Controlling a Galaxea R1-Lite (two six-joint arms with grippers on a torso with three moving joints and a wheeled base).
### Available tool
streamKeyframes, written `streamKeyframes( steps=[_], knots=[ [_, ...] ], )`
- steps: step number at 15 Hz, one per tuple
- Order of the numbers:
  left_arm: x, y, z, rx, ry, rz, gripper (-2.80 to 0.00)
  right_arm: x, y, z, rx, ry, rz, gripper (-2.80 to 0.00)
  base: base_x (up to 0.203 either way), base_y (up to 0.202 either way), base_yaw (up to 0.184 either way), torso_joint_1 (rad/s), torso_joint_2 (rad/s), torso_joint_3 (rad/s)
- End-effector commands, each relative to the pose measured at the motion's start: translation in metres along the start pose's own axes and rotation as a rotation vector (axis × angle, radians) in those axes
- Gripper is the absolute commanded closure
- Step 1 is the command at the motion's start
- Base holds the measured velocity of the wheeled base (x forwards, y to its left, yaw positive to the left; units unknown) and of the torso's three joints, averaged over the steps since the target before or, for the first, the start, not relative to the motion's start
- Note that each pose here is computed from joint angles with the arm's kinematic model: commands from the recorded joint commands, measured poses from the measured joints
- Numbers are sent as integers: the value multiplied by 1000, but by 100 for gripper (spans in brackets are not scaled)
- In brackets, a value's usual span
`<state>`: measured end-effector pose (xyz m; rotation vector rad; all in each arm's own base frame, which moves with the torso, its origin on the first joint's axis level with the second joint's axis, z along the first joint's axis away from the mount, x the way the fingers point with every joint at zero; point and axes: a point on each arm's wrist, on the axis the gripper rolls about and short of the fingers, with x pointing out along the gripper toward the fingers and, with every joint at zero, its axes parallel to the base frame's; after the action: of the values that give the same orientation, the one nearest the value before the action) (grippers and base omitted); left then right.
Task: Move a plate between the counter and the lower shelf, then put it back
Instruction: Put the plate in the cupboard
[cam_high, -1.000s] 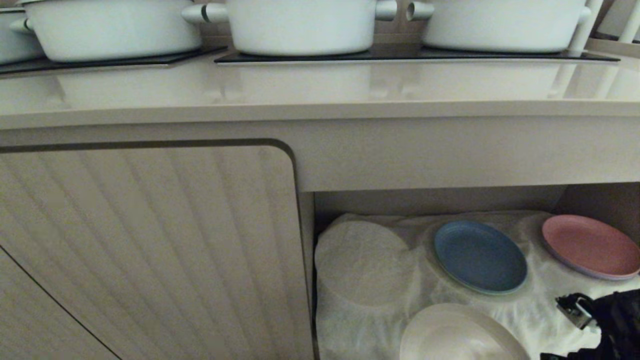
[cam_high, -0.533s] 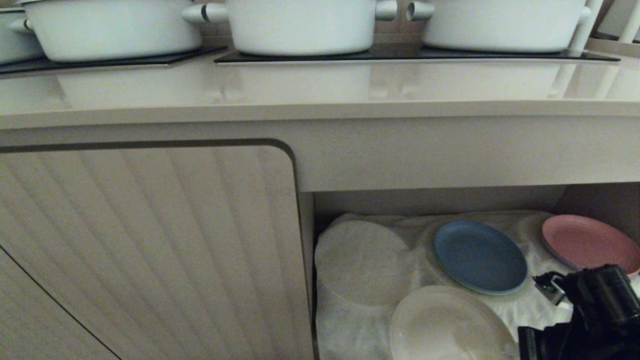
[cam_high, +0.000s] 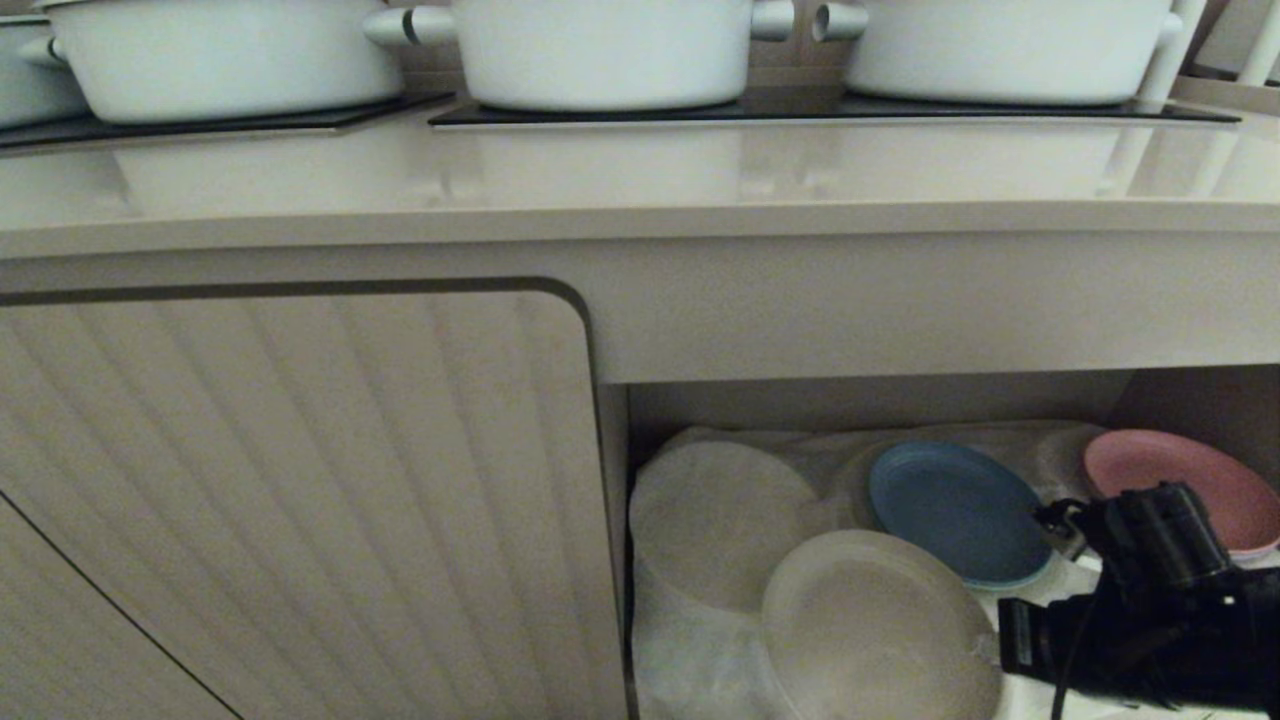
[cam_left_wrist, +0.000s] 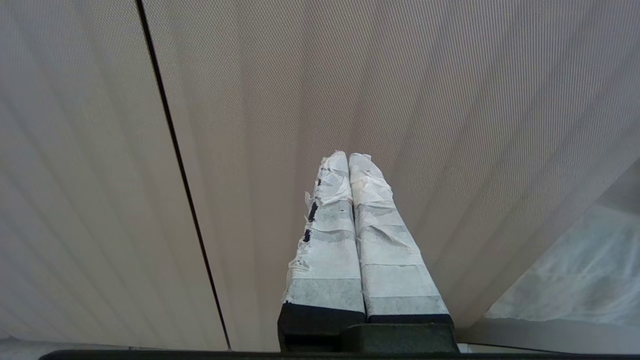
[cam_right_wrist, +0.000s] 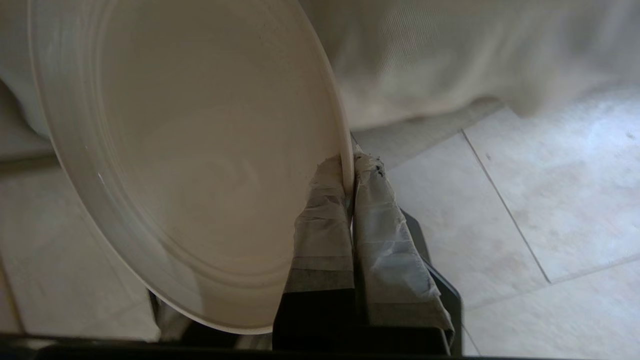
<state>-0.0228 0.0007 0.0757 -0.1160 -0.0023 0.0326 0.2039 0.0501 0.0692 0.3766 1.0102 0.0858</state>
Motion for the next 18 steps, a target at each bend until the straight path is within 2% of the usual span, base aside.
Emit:
streamKeyframes(
  steps=[1, 9, 14, 18],
  knots=[
    [0, 0, 0, -1, -1, 1, 0, 7, 5, 11, 20, -9, 8, 0, 0, 0, 0, 0, 0, 0],
    [0, 0, 0, -1, -1, 1, 0, 44, 28, 36, 17, 19, 40, 0, 0, 0, 0, 0, 0, 0],
    [0, 0, 0, -1, 0, 1, 0, 59, 49, 49, -15, 5, 81, 0, 0, 0, 0, 0, 0, 0],
    [0, 0, 0, -1, 0, 1, 0, 71, 58, 63, -7, -19, 99, 0, 0, 0, 0, 0, 0, 0]
  ],
)
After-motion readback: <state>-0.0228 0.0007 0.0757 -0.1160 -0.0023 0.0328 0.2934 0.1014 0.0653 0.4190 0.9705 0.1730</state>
